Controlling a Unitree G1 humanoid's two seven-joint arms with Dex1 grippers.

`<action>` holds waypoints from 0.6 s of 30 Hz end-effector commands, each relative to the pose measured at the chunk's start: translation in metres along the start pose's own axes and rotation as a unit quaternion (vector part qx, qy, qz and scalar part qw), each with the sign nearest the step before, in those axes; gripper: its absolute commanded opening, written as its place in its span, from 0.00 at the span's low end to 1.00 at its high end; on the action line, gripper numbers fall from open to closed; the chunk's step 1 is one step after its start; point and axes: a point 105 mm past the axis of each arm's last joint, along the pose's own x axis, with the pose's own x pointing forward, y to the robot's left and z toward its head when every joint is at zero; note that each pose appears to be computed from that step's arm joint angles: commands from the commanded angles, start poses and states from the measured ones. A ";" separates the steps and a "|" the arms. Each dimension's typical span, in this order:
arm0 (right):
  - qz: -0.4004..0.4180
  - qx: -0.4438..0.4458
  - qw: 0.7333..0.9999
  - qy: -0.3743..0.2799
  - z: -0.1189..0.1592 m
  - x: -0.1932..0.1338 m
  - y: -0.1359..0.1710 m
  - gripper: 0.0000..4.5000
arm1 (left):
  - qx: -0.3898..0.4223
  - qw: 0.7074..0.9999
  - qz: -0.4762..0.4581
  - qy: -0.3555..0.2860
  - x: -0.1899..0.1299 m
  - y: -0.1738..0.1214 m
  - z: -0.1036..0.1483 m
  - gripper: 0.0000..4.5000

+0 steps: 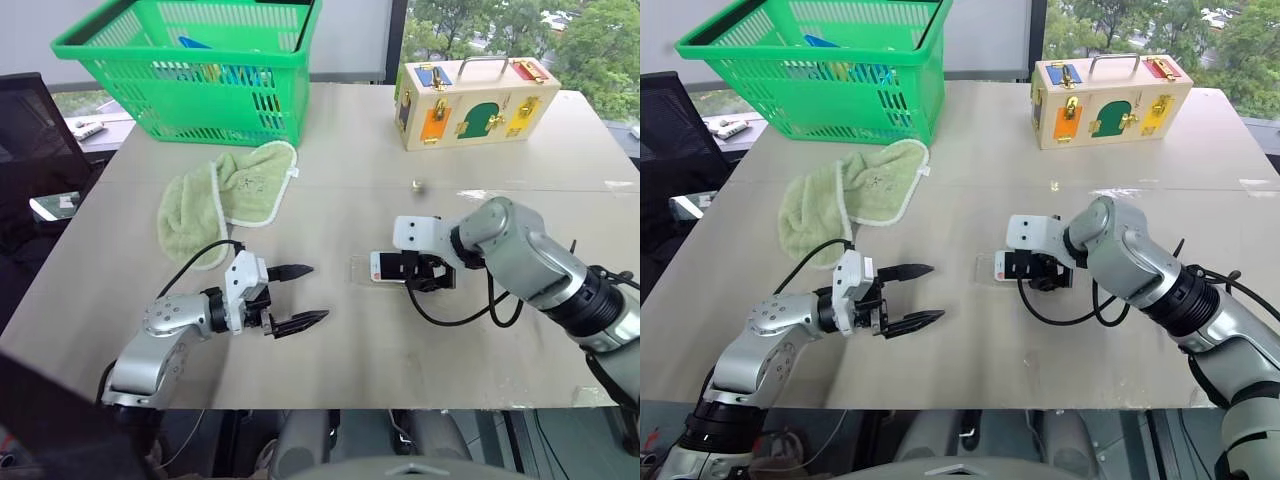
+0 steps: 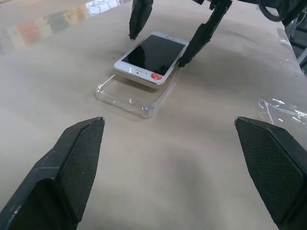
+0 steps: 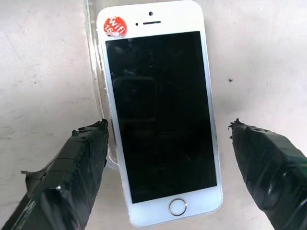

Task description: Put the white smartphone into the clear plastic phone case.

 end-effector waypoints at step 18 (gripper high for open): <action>-0.015 0.109 0.965 -0.237 0.029 -0.020 0.014 0.01 | 0.018 1.000 -0.018 -0.011 0.004 0.006 0.013 1.00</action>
